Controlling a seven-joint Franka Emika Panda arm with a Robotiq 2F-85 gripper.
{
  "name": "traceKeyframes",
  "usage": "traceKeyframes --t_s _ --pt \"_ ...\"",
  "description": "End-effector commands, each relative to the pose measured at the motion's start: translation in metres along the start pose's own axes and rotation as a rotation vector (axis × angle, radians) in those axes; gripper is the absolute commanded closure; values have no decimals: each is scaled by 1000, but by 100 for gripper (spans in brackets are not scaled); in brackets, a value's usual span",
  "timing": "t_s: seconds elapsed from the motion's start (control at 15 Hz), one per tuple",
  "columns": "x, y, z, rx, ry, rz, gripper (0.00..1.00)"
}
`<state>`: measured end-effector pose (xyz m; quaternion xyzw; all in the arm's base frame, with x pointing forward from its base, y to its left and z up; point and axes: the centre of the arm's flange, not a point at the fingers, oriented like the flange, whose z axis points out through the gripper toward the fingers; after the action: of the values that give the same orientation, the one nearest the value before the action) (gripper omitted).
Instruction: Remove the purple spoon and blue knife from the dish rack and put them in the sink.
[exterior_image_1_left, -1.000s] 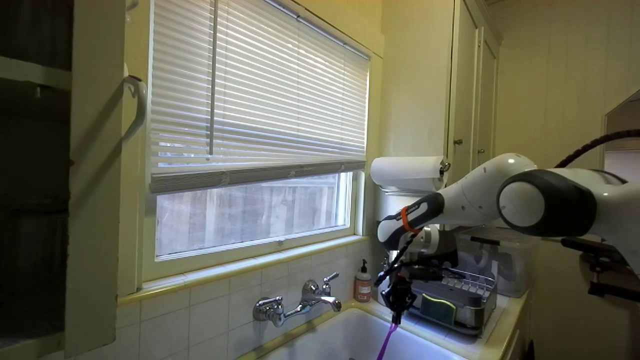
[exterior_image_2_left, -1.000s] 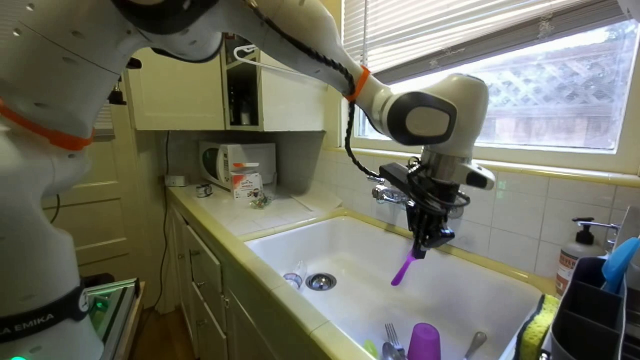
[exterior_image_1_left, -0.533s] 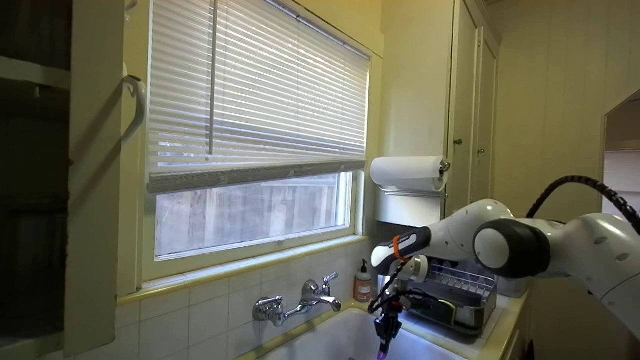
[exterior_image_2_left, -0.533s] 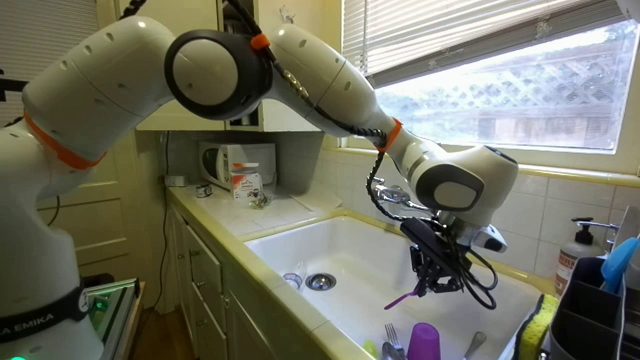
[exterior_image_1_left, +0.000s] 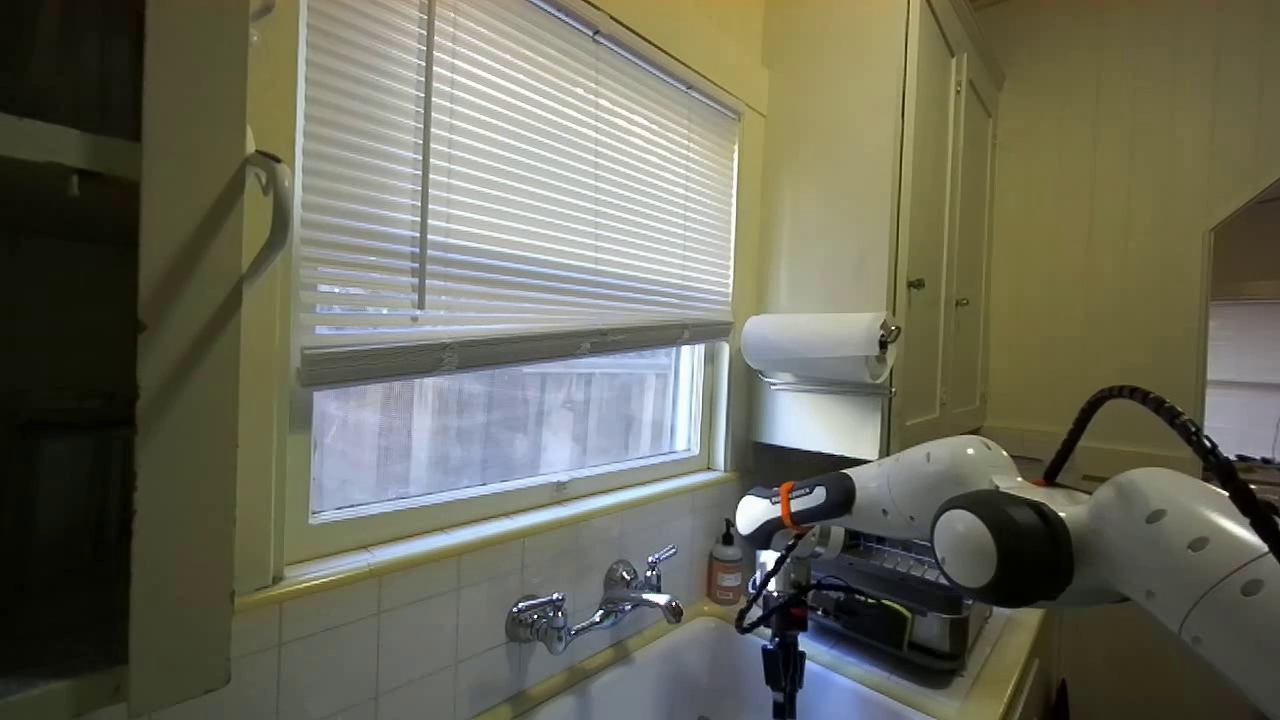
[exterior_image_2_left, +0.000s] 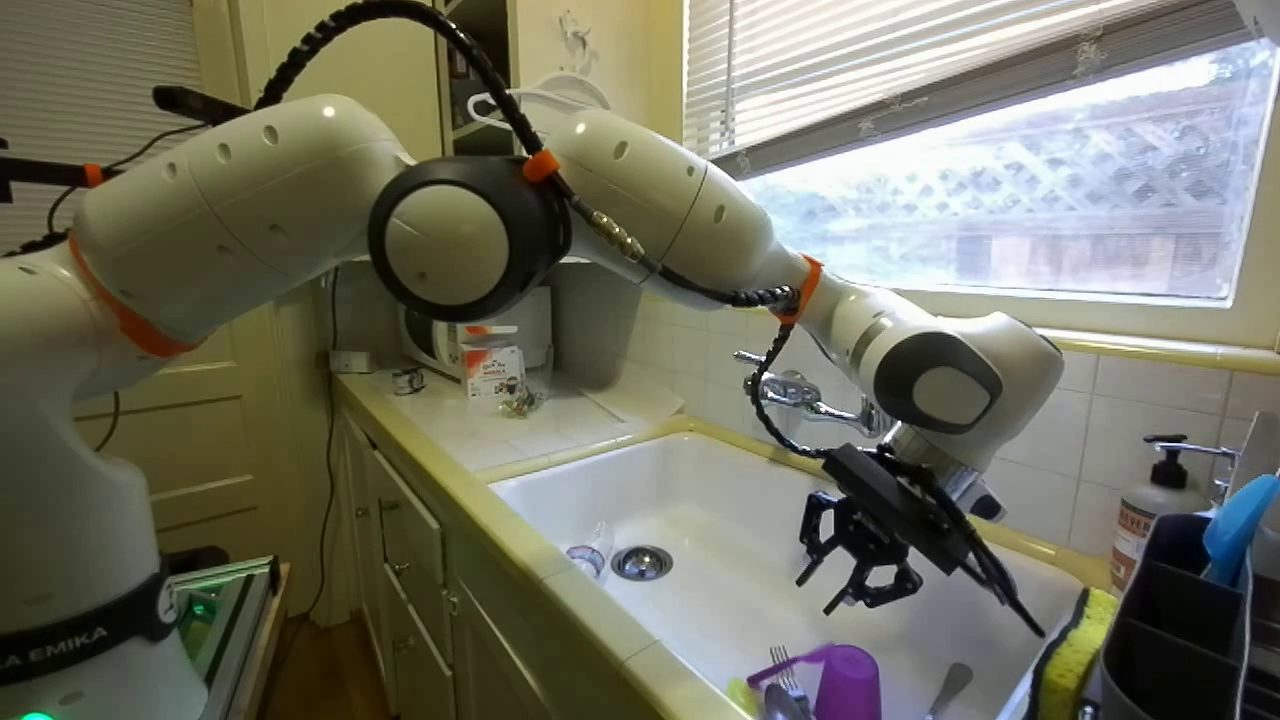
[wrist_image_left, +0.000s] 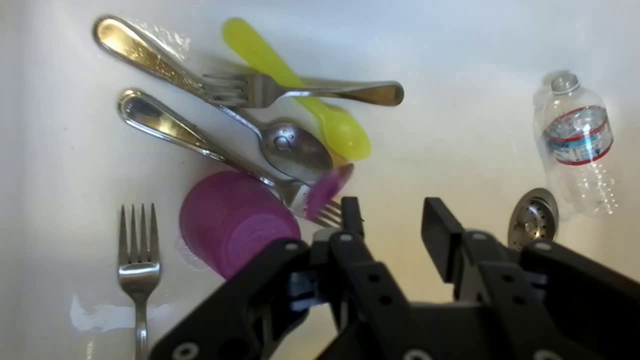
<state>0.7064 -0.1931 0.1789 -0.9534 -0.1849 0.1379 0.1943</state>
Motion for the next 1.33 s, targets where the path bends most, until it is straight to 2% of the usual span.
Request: traceKeyframes --t_s 0.0,0.27,0.4,0.53,0.73,0.87,1.13,1.27 --pt "1 -12 -33 -159 -87 59 31" --pt "-18 -58 -73 -370 -64 104 1" --pt "-32 -85 -99 -460 -3 157 0" --pt "-47 -106 -123 -504 72 250 0" --pt "-63 -117 -153 -513 167 404 0" --pt "-79 -110 -165 -494 214 511 0" --pt "-103 -81 -174 -472 274 734 0" --pt "-111 -56 -178 -449 256 851 0"
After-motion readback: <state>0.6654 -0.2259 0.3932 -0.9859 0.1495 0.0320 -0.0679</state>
